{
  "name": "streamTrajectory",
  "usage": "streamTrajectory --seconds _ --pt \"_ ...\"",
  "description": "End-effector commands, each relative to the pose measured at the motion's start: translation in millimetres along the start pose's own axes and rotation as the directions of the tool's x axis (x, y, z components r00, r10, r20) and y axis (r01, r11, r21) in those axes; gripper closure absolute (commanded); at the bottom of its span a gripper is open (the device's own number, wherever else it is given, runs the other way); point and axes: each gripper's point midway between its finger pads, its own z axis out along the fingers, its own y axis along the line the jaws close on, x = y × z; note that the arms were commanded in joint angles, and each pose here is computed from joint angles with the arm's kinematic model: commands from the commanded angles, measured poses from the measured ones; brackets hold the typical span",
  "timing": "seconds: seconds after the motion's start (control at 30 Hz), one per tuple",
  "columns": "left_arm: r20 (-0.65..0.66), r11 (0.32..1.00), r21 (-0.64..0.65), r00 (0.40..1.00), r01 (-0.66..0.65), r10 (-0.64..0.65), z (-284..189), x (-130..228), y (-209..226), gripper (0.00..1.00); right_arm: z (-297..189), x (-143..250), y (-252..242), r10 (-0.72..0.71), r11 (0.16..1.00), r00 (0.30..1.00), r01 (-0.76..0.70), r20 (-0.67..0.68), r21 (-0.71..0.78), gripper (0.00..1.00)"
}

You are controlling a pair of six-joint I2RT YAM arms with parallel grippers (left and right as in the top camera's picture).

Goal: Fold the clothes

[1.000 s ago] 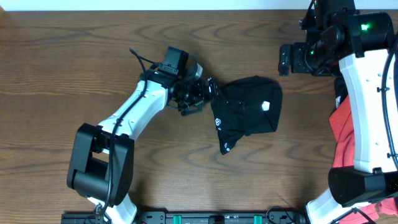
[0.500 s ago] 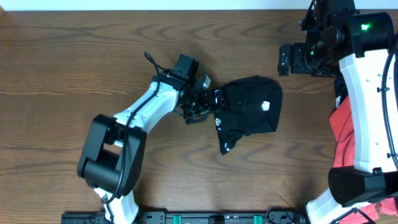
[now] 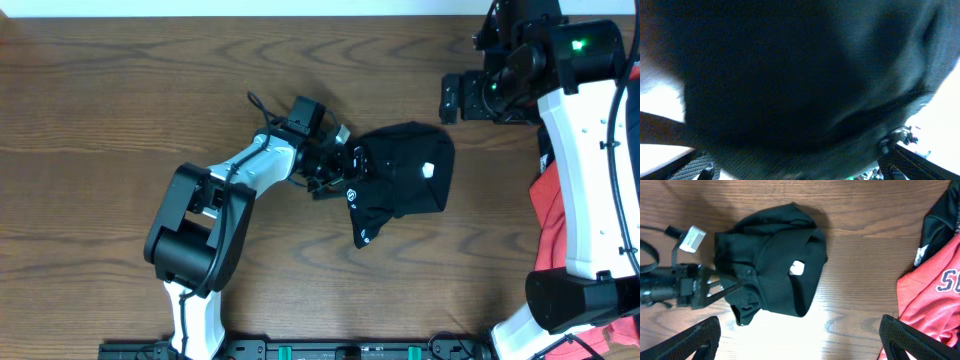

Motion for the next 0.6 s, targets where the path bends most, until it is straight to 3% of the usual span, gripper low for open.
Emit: streamTrajectory --seconds 0.0,0.13,0.17,0.2,0.23,0.3,0.43,0.57 --pt "-0.020 0.997 0.078 1.000 0.011 -0.009 6 -1 -13 0.02 -1 0 4 0.008 1.000 1.000 -0.008 0.000 -0.006 0.01" --pt "0.004 0.995 0.104 1.000 -0.001 0.001 7 -8 -21 0.02 -1 0 4 0.011 1.000 1.000 -0.011 0.001 -0.006 0.01" --pt "0.007 0.994 0.111 1.000 -0.005 0.004 7 -8 -23 0.07 -1 0 4 0.011 1.000 1.000 -0.011 0.001 -0.006 0.01" --pt "0.008 0.994 0.113 1.000 -0.003 0.002 8 -8 -25 0.26 -1 0 4 0.011 1.000 1.000 -0.011 0.001 -0.006 0.01" --pt "0.009 0.993 0.116 1.000 -0.002 0.001 9 -9 -26 0.50 -1 0 4 0.011 1.000 1.000 -0.011 0.000 -0.006 0.01" --pt "0.011 0.992 0.123 1.000 0.005 -0.006 11 -9 -30 0.63 -1 0 4 0.011 1.000 1.000 -0.011 0.000 -0.006 0.01" --pt "0.015 0.991 0.135 1.000 -0.026 0.024 16 -8 -38 0.42 1 2 3 0.019 1.000 1.000 -0.019 -0.011 -0.004 0.01" --pt "0.011 0.989 0.139 0.999 -0.048 0.047 24 -5 -43 0.44 11 10 1 0.021 1.000 0.999 -0.021 -0.050 0.004 0.01"
